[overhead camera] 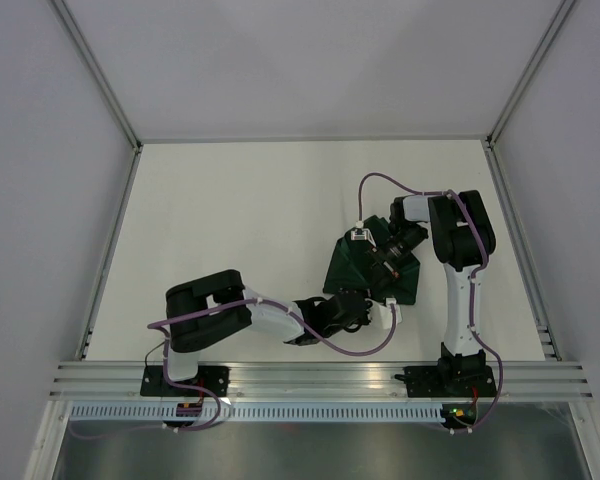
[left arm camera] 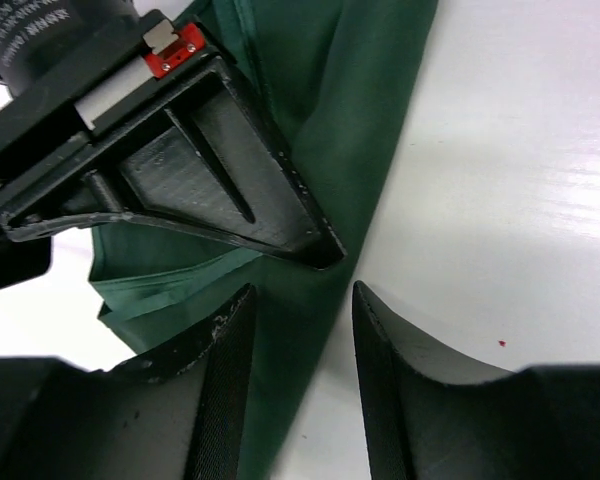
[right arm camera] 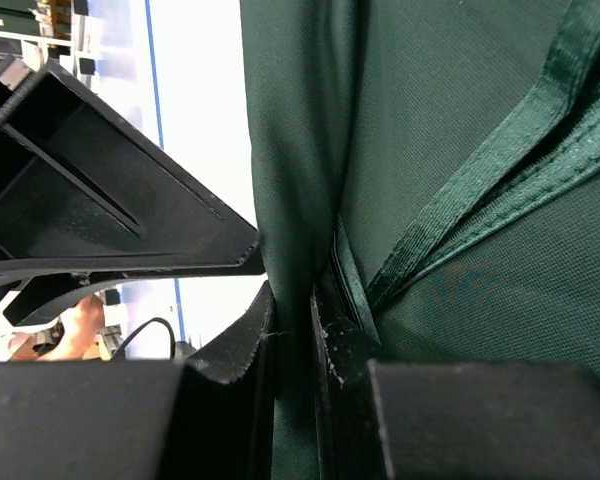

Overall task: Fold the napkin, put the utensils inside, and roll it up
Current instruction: Roll the napkin with the utensil

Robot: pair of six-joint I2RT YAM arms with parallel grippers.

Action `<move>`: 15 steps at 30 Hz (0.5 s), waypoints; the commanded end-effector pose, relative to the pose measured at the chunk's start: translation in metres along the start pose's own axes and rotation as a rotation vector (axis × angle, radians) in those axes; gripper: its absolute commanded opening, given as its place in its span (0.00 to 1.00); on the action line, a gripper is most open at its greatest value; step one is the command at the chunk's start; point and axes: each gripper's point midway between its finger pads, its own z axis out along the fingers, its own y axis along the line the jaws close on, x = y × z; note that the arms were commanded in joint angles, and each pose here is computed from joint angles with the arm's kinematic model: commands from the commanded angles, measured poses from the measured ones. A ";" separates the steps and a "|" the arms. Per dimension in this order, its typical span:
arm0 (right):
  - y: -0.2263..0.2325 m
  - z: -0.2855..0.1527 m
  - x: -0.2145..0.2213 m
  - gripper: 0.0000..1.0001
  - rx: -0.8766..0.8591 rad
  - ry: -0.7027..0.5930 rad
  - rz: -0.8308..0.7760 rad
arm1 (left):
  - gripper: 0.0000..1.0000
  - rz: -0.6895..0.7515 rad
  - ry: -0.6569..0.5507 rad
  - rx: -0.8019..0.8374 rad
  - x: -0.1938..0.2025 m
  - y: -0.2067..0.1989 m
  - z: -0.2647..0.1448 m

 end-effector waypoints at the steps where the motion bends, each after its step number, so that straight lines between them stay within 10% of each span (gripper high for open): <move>1: -0.028 0.002 0.002 0.08 0.042 0.022 -0.102 | 0.49 0.063 -0.031 -0.074 -0.006 0.013 0.001; 15: -0.030 0.000 0.001 0.08 0.034 0.031 -0.092 | 0.51 -0.008 0.021 0.155 0.022 -0.010 0.012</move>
